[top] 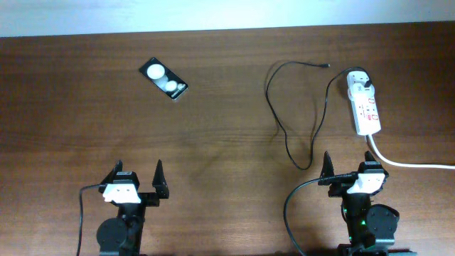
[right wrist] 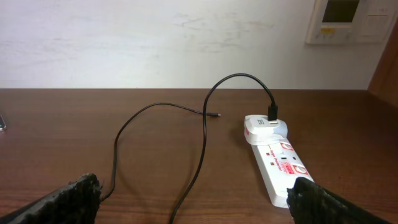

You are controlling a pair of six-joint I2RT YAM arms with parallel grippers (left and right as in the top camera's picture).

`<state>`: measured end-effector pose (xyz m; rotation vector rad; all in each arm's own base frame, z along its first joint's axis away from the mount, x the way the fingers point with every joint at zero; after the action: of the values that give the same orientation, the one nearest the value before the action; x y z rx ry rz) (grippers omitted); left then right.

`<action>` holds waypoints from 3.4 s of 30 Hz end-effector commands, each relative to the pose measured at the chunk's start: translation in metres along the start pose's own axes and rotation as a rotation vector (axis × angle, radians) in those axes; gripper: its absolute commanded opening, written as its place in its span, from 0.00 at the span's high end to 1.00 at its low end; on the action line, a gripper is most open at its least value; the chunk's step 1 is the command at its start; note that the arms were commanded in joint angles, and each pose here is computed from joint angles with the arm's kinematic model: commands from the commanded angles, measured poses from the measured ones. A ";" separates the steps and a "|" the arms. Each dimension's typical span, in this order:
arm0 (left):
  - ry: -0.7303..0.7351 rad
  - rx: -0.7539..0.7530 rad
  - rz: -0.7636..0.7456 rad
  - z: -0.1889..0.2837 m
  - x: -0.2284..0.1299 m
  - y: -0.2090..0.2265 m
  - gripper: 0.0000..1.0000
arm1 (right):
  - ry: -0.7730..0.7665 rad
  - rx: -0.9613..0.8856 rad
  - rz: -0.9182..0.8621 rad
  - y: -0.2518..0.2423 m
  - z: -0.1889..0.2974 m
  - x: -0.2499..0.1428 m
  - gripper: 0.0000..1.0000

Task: Plug charger to phone and switch on socket

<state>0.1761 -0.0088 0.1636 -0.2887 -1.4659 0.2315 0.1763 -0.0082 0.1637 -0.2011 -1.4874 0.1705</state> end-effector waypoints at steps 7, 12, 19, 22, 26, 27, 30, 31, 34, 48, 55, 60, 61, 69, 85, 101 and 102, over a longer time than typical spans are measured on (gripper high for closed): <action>-0.202 -0.217 -0.035 0.022 0.070 -0.040 0.01 | 0.006 -0.012 -0.008 -0.001 0.000 -0.002 0.01; -0.131 -0.185 -0.029 0.032 0.132 -0.061 0.01 | 0.006 -0.012 -0.008 -0.001 0.000 -0.002 0.01; 0.344 -0.021 0.005 -0.026 0.183 -0.079 0.01 | 0.006 -0.012 -0.008 -0.001 0.000 -0.002 0.01; 0.556 0.053 0.021 -0.047 0.189 -0.081 0.01 | 0.006 -0.012 -0.008 -0.001 0.000 -0.002 0.01; 0.908 0.145 0.063 -0.054 0.140 -0.067 0.01 | 0.006 -0.012 -0.008 -0.001 0.000 -0.002 0.01; 1.022 0.084 0.124 -0.058 0.124 -0.073 0.01 | 0.006 -0.012 -0.008 -0.001 0.000 -0.002 0.01; 1.093 0.172 0.267 -0.084 0.103 -0.067 0.01 | 0.006 -0.012 -0.008 -0.001 0.000 -0.002 0.01; 1.091 0.266 0.317 -0.087 0.099 -0.061 0.01 | 0.006 -0.012 -0.008 -0.001 0.000 -0.002 0.01; 1.059 0.378 0.356 -0.099 0.094 -0.051 0.01 | 0.006 -0.012 -0.008 -0.001 0.000 -0.002 0.01; 0.733 0.603 0.338 -0.252 0.140 -0.078 0.00 | 0.006 -0.012 -0.008 -0.001 0.000 -0.002 0.01; 0.755 0.697 0.403 -0.337 0.028 -0.045 0.01 | 0.006 -0.012 -0.008 -0.001 0.000 -0.002 0.01; 0.818 0.745 0.382 -0.356 -0.033 -0.025 0.01 | 0.006 -0.012 -0.008 -0.001 0.000 -0.002 0.01; 0.819 0.746 0.382 -0.358 -0.039 -0.023 0.01 | 0.006 -0.012 -0.008 -0.001 0.000 -0.002 0.01; 0.828 0.755 0.378 -0.373 -0.082 -0.008 0.01 | 0.006 -0.012 -0.008 -0.001 0.000 -0.002 0.01; 1.041 0.853 0.256 -0.351 -0.158 0.021 0.01 | 0.006 -0.012 -0.008 -0.001 0.000 -0.002 0.01; 1.198 0.841 0.198 -0.331 -0.162 0.019 0.01 | 0.006 -0.012 -0.008 -0.001 0.000 -0.002 0.01; 1.194 0.839 0.199 -0.331 -0.162 0.019 0.01 | 0.006 -0.012 -0.008 -0.001 0.000 -0.002 0.01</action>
<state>0.5301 -0.0572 0.0630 0.0490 -0.3443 0.7395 0.1762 -0.0086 0.1637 -0.2026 -1.4875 0.1690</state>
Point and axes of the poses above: each gripper's point midway between its finger pads, its own z axis back along the fingers, its own y axis along the line the jaws close on, x = y × z, the point moved 7 cm from there along z, back along the fingers, and after that the axes turned 14 degrees about z, right-handed, at the moved point
